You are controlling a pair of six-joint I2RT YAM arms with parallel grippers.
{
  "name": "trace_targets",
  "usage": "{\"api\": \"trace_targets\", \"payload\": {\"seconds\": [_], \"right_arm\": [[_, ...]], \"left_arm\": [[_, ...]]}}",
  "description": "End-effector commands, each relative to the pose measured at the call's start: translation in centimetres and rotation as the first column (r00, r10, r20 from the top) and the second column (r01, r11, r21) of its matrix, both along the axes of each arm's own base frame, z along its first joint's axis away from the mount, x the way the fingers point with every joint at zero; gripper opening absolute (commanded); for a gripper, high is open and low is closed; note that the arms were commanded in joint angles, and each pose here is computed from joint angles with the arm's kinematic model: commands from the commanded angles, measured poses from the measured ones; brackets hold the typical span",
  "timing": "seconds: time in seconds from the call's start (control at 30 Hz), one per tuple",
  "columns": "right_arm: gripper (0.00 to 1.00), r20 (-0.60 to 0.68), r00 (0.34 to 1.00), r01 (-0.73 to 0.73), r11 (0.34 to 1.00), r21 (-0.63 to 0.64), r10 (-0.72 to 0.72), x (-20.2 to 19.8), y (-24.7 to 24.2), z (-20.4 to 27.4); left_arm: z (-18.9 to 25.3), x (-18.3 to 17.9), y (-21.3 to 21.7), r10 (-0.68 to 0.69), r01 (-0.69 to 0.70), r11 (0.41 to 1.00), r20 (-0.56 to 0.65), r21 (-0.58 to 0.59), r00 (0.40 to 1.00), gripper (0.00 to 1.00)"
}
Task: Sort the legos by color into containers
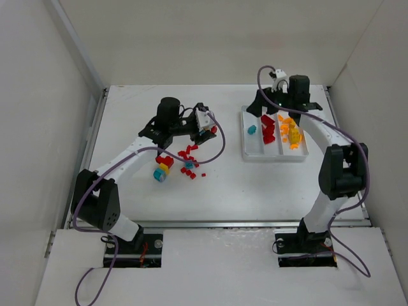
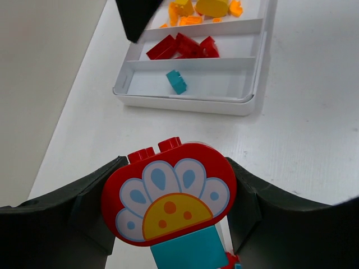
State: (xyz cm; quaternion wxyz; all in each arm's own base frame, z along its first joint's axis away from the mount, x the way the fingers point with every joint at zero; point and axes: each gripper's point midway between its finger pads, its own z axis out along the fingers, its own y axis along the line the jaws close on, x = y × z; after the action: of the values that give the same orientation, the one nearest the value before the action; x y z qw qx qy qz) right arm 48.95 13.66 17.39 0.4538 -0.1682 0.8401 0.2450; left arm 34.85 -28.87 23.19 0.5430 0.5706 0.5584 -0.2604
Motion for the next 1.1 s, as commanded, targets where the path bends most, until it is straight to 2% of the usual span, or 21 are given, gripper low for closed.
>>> {"api": "trace_targets", "payload": {"seconds": [0.0, 0.03, 0.07, 0.1, 0.2, 0.47, 0.57, 0.73, 1.07], "right_arm": [[1.0, 0.24, 0.919, -0.36, 0.913, 0.192, 0.312, -4.3, 6.1, 13.1], [1.0, 0.241, 0.904, -0.404, 0.888, 0.218, 0.353, -5.2, 7.0, 13.8], [1.0, 0.244, 0.867, -0.489, 0.837, 0.246, 0.434, -7.0, 8.8, 14.6], [1.0, 0.257, 0.845, -0.527, 0.811, 0.256, 0.468, -7.8, 9.7, 15.6], [1.0, 0.271, 0.769, -0.639, 0.714, 0.287, 0.579, -10.2, 12.3, 16.9], [1.0, 0.25, 0.711, -0.701, 0.635, 0.324, 0.658, -10.1, 13.9, 15.9], [1.0, 0.215, 0.707, -0.699, 0.622, 0.351, 0.673, -9.9, 14.4, 15.2], [1.0, 0.204, 0.675, -0.724, 0.584, 0.368, 0.709, -10.4, 15.4, 14.9], [0.99, 0.205, 0.655, -0.74, 0.562, 0.37, 0.727, -10.6, 16.2, 14.8]], "left_arm": [[3.4, 1.0, -0.4, 0.044, -0.045, 0.999, 0.181, 0.003, 0.982, 0.0], [3.5, 2.3, 0.5, 0.119, -0.125, 0.992, 0.213, 0.017, 0.97, 0.0], [3.8, 2.5, 0.3, 0.135, -0.144, 0.989, 0.239, 0.02, 0.962, 0.0], [4.6, 2.9, 0.0, 0.151, -0.161, 0.987, 0.287, 0.013, 0.946, 0.0], [4.4, 3.8, 0.2, 0.206, -0.225, 0.974, 0.324, 0.021, 0.923, 0.0], [6.3, 4.5, -0.4, 0.247, -0.253, 0.967, 0.371, -0.035, 0.895, 0.0], [6.8, 4.8, -0.7, 0.265, -0.263, 0.963, 0.383, -0.06, 0.885, 0.0], [6.9, 4.7, -1.8, 0.242, -0.241, 0.969, 0.399, -0.052, 0.884, 0.0], [6.8, 5.2, -3.2, 0.225, -0.225, 0.973, 0.407, -0.047, 0.886, 0.0]]}}
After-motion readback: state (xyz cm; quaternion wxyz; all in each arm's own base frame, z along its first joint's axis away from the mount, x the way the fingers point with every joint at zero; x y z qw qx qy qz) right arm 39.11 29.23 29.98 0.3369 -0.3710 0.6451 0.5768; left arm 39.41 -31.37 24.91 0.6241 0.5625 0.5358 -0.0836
